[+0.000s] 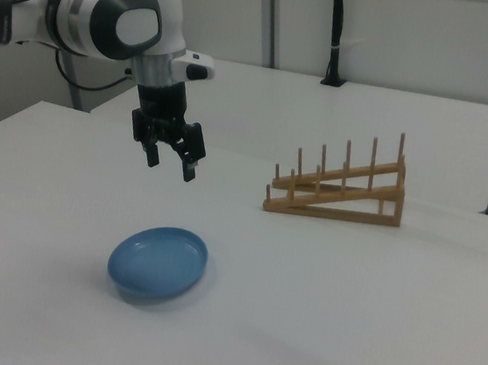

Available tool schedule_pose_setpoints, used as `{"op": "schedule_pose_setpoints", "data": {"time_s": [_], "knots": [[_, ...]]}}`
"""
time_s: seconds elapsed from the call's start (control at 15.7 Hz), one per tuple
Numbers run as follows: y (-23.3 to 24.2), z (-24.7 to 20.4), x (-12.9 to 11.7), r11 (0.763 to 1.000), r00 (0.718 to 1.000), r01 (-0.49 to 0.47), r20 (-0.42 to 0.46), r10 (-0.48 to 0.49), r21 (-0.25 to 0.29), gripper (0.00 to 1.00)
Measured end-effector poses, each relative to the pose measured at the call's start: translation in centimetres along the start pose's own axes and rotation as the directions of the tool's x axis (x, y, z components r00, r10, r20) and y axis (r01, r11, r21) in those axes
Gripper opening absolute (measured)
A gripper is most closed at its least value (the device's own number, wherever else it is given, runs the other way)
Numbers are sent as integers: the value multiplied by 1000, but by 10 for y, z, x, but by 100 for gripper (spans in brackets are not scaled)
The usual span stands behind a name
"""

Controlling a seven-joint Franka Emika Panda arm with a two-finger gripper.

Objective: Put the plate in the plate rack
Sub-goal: 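Move the open gripper over the rim of the blue plate, then lower the gripper and close it on the blue plate's rim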

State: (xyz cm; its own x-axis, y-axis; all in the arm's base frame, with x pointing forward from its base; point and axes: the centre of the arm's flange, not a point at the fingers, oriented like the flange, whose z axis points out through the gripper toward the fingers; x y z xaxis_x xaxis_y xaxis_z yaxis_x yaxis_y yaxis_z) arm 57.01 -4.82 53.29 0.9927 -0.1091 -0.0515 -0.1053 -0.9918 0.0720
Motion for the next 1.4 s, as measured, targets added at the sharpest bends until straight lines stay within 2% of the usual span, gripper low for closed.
{"op": "schedule_pose_setpoints", "data": {"time_s": [0.13,0.38,0.64,0.83,1.08,1.27,1.4], "knots": [[2,3,1,998,998,60,5,-60,2,100],[14,21,8,981,983,181,23,-182,64,100],[34,86,33,944,943,322,58,-327,76,100],[37,137,52,934,931,352,75,-356,68,100],[28,174,61,929,924,364,103,-369,67,97],[16,189,64,923,915,380,118,-386,68,67],[12,198,67,920,913,386,117,-391,64,66]]}}
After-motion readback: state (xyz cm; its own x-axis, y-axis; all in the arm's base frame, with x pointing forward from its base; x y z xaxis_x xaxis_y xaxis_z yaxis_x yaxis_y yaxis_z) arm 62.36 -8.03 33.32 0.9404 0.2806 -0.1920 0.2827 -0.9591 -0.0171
